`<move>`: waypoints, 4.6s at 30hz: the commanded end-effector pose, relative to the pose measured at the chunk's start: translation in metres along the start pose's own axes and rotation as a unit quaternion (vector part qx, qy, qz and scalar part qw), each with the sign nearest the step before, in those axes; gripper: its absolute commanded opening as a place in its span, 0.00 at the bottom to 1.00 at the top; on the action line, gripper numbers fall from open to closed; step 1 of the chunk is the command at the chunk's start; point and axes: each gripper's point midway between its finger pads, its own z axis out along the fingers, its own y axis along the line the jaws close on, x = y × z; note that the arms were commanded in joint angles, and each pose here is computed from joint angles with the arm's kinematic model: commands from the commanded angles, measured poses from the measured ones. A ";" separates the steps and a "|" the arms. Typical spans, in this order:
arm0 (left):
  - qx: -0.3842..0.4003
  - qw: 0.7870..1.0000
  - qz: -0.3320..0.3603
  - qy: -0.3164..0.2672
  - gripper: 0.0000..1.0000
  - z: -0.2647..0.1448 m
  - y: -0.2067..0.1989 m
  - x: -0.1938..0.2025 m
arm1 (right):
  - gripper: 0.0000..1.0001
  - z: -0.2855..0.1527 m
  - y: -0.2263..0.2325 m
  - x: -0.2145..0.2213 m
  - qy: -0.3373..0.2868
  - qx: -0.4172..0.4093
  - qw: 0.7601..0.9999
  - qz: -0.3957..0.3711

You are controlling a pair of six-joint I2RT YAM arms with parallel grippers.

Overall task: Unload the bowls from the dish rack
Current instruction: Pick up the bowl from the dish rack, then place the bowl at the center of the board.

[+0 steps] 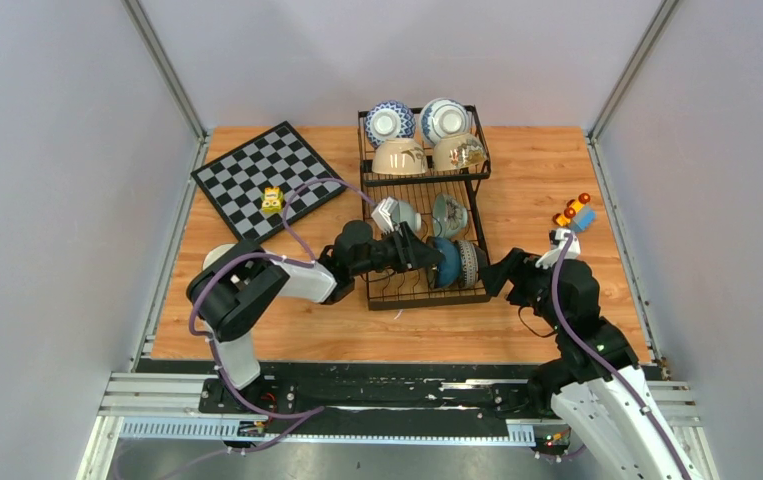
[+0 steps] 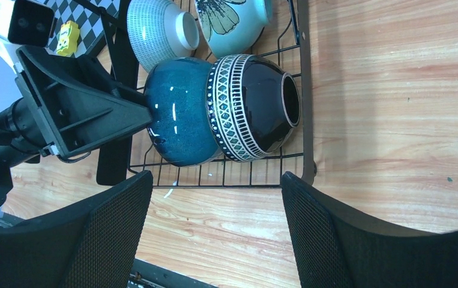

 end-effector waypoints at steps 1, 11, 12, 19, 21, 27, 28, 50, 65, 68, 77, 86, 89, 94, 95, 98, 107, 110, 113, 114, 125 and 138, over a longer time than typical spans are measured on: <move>0.036 0.999 0.001 0.000 0.49 0.009 -0.012 0.000 | 0.82 -0.002 -0.003 0.002 0.004 0.005 1.000 0.004; 0.057 0.998 -0.007 0.002 0.38 0.012 -0.013 0.003 | 0.82 -0.002 -0.007 0.005 0.008 0.012 1.000 0.001; 0.059 0.998 -0.008 0.002 0.37 0.012 -0.012 0.003 | 0.82 -0.001 -0.007 0.006 0.009 0.012 1.000 0.001; 0.067 0.998 -0.015 0.001 0.31 0.013 -0.011 0.005 | 0.82 -0.001 -0.009 0.008 0.012 0.015 1.000 -0.001; 0.068 0.998 -0.015 0.002 0.28 0.013 -0.011 0.006 | 0.82 -0.001 -0.010 0.009 0.012 0.016 1.000 0.000; 0.071 0.997 -0.011 0.001 0.18 0.013 -0.012 0.005 | 0.82 0.000 -0.011 0.010 0.014 0.018 1.000 -0.001; 0.073 0.997 -0.011 0.001 0.15 0.013 -0.012 0.005 | 0.82 0.000 -0.011 0.010 0.014 0.018 1.000 -0.002; 0.140 0.987 -0.045 -0.059 0.00 -0.007 -0.022 -0.025 | 0.82 -0.001 -0.014 0.012 0.019 0.023 1.000 -0.008; 0.176 0.980 -0.043 -0.085 0.00 -0.026 -0.045 -0.049 | 0.82 -0.002 -0.011 0.011 0.020 0.019 1.000 -0.006; 0.189 0.977 -0.046 -0.089 0.00 -0.028 -0.054 -0.053 | 0.82 -0.003 -0.010 0.010 0.020 0.017 1.000 -0.006; 0.211 0.970 -0.051 -0.106 0.00 -0.027 -0.070 -0.068 | 0.82 -0.005 -0.011 0.013 0.022 0.017 1.000 -0.004; 0.220 0.967 -0.047 -0.116 0.00 -0.021 -0.081 -0.076 | 0.82 -0.006 -0.013 0.014 0.021 0.020 1.000 -0.004; 0.226 0.966 -0.044 -0.118 0.00 -0.019 -0.086 -0.078 | 0.82 -0.006 -0.013 0.014 0.021 0.020 1.000 -0.005; 0.229 0.965 -0.042 -0.120 0.00 -0.020 -0.090 -0.079 | 0.82 -0.007 -0.012 0.013 0.020 0.019 1.000 -0.007; 0.229 0.965 -0.041 -0.120 0.00 -0.021 -0.090 -0.079 | 0.82 -0.007 -0.012 0.012 0.019 0.019 1.000 -0.007; 0.230 0.965 -0.040 -0.120 0.00 -0.023 -0.091 -0.078 | 0.82 -0.007 -0.012 0.012 0.020 0.020 1.000 -0.006; 0.229 0.965 -0.031 -0.120 0.00 -0.032 -0.096 -0.076 | 0.82 -0.009 -0.011 0.011 0.019 0.018 1.000 -0.007; 0.230 0.965 -0.030 -0.119 0.00 -0.036 -0.098 -0.075 | 0.82 -0.010 -0.009 0.009 0.017 0.014 1.000 -0.006; 0.230 0.966 -0.030 -0.118 0.00 -0.039 -0.099 -0.073 | 0.82 -0.011 -0.007 0.008 0.016 0.010 1.000 -0.006; 0.230 0.966 -0.031 -0.117 0.00 -0.040 -0.099 -0.072 | 0.82 -0.012 -0.006 0.007 0.015 0.008 1.000 -0.008; 0.233 0.967 -0.018 -0.105 0.00 -0.073 -0.116 -0.057 | 0.83 -0.025 0.025 -0.009 0.017 -0.058 0.997 -0.044; 0.043 0.974 0.223 -0.012 0.00 -0.124 -0.130 -0.020 | 0.81 -0.070 0.100 -0.071 0.023 -0.157 0.974 -0.160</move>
